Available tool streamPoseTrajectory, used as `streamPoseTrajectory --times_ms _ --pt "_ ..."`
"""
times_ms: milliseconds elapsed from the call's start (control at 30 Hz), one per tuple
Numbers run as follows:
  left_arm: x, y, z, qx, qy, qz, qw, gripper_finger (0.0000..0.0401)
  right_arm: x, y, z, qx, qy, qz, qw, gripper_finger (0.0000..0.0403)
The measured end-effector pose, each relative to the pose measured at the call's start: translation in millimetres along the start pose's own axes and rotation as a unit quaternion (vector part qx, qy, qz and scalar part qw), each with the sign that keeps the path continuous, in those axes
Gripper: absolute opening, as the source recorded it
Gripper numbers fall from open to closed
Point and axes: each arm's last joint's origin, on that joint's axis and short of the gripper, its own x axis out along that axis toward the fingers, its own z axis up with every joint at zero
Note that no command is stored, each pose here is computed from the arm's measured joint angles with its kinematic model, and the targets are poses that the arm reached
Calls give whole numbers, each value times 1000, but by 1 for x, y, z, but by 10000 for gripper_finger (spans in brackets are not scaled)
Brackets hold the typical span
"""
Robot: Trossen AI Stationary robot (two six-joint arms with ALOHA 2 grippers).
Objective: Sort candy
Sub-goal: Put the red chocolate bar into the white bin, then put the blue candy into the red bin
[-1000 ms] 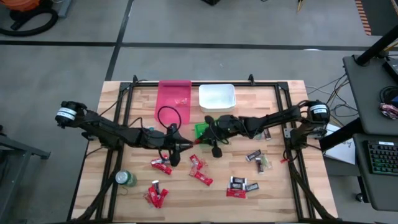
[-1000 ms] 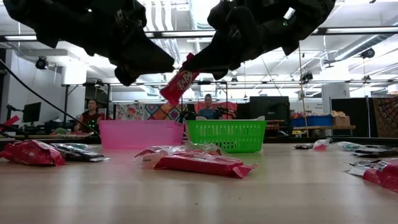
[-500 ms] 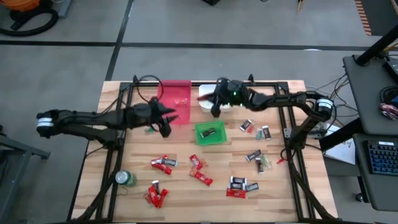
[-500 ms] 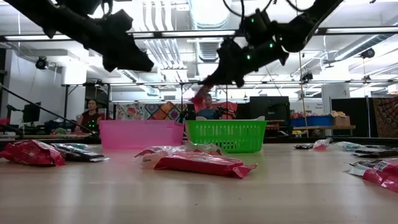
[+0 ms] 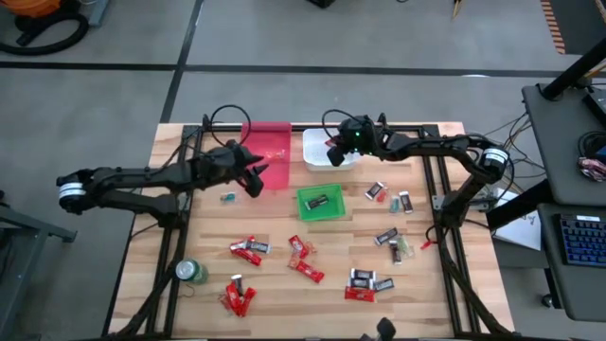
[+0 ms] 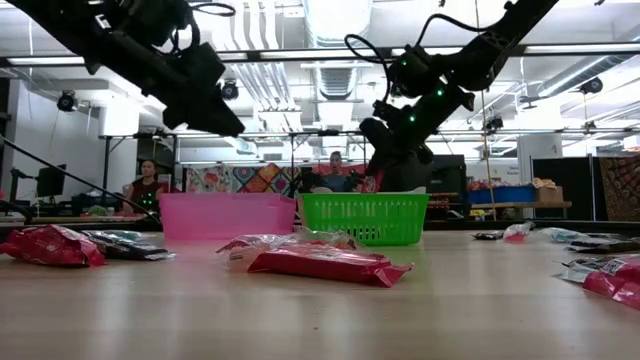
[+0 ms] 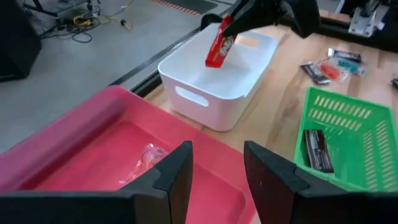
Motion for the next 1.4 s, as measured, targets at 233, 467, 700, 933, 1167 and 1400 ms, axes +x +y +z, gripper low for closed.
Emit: streamPoseTrajectory --times_ms 233,467,700,933,1167,1400 --pt "5 -1 -4 -1 13 2 1000 127 0 0 0 40 1 4 999 82" --pt "6 -1 -4 -1 16 0 1000 127 -1 0 0 46 7 2 999 154" --pt "2 -1 -3 -34 78 10 996 127 -13 4 13 41 15 7 999 183" --pt "-14 -5 8 -33 180 20 983 127 -33 14 24 19 4 64 998 180" --pt "-40 -15 18 5 289 -19 957 127 -45 29 28 -6 -9 93 996 180" --pt "-49 -17 4 10 358 -5 933 132 -47 37 27 -22 -9 102 994 180"
